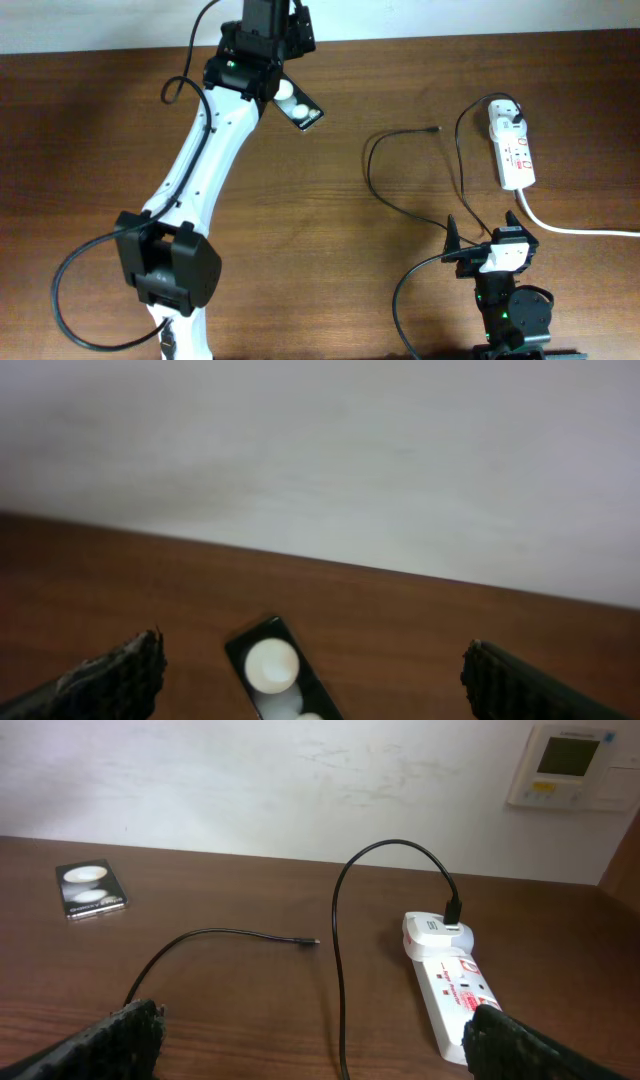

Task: Plug charger to phone and switch on socket
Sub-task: 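Raise the left arm and move its gripper over the black phone, then lower the left gripper onto the phone and close on its sides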

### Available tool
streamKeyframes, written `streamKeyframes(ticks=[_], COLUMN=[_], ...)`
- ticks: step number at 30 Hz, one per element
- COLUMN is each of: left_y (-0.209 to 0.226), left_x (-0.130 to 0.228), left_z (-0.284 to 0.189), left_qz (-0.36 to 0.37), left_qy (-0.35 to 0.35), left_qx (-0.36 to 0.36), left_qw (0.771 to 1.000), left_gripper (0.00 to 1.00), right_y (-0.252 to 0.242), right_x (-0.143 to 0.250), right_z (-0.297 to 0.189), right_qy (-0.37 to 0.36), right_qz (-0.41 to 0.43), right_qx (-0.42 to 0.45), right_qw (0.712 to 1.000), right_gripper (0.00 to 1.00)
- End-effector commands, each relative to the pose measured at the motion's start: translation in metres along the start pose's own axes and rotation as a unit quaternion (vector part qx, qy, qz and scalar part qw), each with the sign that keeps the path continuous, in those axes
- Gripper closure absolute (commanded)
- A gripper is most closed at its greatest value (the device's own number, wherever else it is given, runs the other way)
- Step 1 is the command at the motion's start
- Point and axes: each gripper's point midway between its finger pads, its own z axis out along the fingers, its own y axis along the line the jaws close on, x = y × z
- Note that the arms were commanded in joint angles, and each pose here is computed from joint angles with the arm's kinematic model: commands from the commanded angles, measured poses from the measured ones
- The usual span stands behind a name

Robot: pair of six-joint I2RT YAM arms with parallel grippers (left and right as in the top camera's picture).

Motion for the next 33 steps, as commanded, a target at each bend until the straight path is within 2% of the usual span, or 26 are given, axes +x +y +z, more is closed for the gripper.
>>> streamKeyframes(ticks=[1,5,7,9,22,29,33], left_y=[0.012,0.011,0.001,0.001,0.009,0.004,0.008], left_x=[0.006,0.036,0.059,0.076,0.155,0.189,0.190], left_z=[0.027,0.057,0.071,0.082,0.139,0.153,0.149], left_qz=[-0.068,-0.059,-0.054,-0.050,-0.051,-0.073,-0.065], left_qy=[-0.017,0.007,0.042,0.060,0.107,0.123,0.096], left_qx=[-0.043,-0.047,-0.018,-0.020,-0.043,-0.056,-0.104], left_qw=[0.997,0.997,0.997,0.997,0.992,0.988,0.988], left_gripper=[0.01,0.01,0.01,0.01,0.01,0.01,0.01], right_y=[0.000,0.000,0.000,0.000,0.000,0.000,0.000], right_x=[0.003,0.003,0.003,0.003,0.003,0.003,0.003], right_z=[0.000,0.000,0.000,0.000,0.000,0.000,0.000], right_qy=[0.001,0.001,0.001,0.001,0.001,0.001,0.001], right_qz=[-0.003,-0.003,-0.003,-0.003,-0.003,-0.003,-0.003], right_qx=[-0.001,-0.001,-0.001,-0.001,-0.001,-0.001,-0.001], right_qw=[1.000,1.000,1.000,1.000,1.000,1.000,1.000], right_gripper=[0.01,0.01,0.01,0.01,0.01,0.01,0.01])
